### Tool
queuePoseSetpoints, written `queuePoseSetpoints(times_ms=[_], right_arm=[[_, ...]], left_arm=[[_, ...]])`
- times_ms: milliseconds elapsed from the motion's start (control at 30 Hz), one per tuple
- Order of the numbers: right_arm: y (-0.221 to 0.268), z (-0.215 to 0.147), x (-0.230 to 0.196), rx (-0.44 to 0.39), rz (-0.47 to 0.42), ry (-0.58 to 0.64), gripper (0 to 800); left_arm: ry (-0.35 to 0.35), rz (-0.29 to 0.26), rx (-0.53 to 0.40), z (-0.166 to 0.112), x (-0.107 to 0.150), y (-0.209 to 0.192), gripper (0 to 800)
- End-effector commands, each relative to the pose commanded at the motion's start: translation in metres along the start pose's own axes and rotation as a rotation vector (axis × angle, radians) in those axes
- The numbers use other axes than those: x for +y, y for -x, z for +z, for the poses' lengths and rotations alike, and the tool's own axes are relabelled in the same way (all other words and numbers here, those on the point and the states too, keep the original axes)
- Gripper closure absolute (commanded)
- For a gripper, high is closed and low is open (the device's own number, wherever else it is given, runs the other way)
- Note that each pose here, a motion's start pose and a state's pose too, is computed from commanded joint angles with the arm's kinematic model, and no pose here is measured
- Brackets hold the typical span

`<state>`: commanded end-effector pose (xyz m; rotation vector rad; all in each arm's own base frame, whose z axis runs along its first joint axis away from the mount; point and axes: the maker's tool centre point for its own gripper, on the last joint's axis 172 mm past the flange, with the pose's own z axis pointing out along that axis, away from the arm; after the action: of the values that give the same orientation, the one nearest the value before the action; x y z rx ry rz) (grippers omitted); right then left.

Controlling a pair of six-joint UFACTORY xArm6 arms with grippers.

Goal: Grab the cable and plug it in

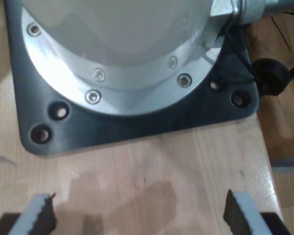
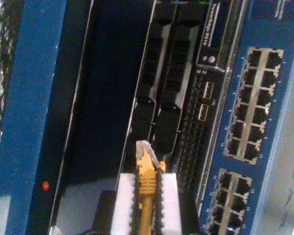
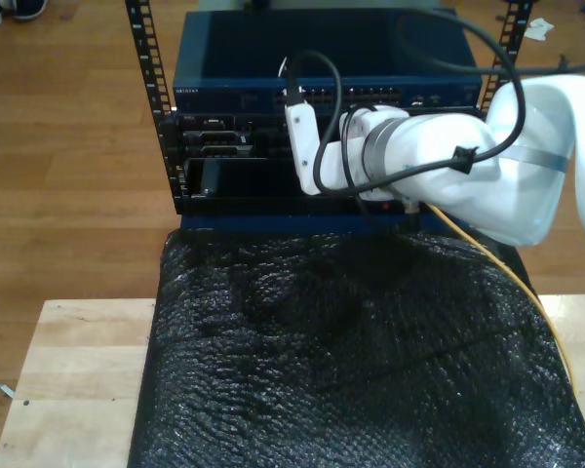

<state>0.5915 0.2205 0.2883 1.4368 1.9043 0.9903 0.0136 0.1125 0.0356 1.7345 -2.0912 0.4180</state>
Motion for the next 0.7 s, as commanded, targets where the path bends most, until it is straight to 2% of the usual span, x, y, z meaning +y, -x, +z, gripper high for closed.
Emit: queuePoseSetpoints(times_ms=[300, 700], right_arm=[[0.003, -0.002, 0.011, 0.056, 0.006, 0.044, 798], [0.01, -0.023, 0.035, 0.123, -0.034, 0.243, 799]], left_arm=[[0.0, 0.0, 0.0, 0.0, 0.0, 0.0, 0], [0.0, -0.002, 0.0, 0.0, 0.0, 0.0, 0]])
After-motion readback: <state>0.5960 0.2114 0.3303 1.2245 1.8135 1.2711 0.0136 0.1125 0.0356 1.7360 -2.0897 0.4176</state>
